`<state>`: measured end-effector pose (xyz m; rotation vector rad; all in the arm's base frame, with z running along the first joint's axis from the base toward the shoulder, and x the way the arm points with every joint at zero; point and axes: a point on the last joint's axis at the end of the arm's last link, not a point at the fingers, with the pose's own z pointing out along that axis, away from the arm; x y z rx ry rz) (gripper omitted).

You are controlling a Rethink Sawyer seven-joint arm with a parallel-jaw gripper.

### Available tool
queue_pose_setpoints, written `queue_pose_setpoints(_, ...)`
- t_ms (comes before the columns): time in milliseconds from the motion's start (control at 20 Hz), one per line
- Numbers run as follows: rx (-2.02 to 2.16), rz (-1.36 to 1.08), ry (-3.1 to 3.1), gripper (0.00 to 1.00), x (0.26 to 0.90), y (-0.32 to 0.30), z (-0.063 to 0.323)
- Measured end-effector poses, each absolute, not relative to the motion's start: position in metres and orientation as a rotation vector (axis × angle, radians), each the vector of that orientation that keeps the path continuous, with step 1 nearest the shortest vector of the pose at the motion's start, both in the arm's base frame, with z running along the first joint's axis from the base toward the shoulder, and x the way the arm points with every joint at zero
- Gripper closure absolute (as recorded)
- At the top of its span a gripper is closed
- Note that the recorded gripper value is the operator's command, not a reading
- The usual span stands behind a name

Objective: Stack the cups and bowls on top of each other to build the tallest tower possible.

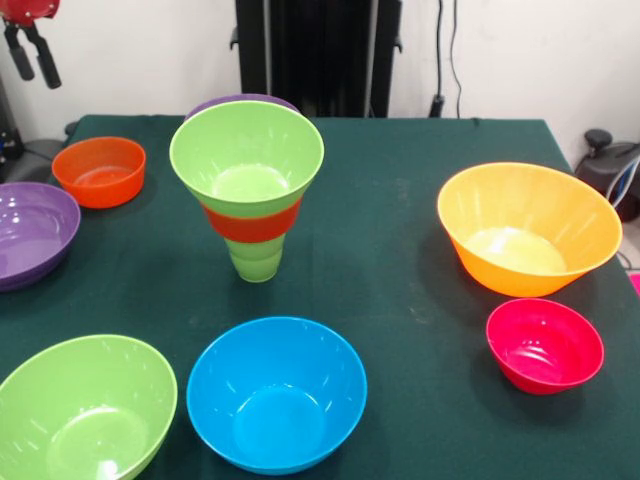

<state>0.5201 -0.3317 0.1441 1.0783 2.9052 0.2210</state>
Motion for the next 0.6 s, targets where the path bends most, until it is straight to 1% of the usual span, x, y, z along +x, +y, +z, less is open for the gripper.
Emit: queue_pose_setpoints(600, 1.031, 0.214, 2.911, 0.00, 0.532, -0.319, 0.150)
